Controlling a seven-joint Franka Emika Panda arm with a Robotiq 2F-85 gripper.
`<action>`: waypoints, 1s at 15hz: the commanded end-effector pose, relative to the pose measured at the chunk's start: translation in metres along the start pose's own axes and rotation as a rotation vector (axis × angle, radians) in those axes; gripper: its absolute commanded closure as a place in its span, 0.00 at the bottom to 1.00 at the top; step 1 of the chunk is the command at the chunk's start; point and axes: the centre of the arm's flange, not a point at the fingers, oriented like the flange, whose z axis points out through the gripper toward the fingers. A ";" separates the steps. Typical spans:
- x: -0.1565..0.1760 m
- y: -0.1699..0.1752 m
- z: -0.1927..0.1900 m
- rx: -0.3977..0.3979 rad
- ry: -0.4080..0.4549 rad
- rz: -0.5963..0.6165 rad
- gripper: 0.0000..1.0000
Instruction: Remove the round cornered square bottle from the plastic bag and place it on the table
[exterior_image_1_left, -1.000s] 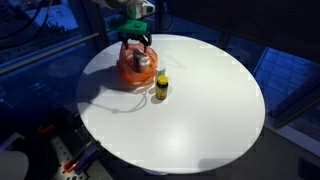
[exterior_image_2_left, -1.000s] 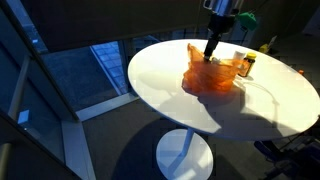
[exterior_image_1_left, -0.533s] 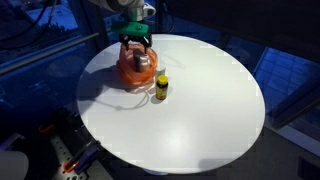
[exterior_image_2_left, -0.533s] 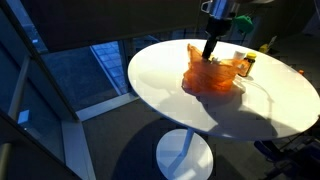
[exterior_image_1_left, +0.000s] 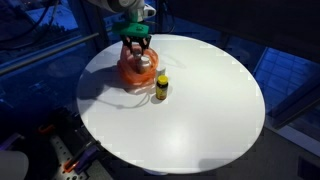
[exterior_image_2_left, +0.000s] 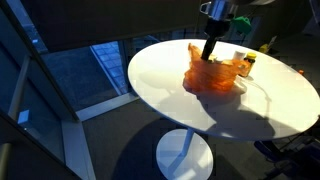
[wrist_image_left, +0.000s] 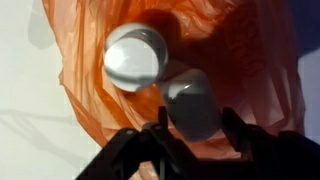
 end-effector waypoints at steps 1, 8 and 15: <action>0.006 0.009 -0.006 -0.021 0.011 -0.005 0.74; 0.006 0.016 -0.016 -0.032 0.021 0.016 0.79; 0.014 0.016 -0.040 -0.021 0.035 0.036 0.79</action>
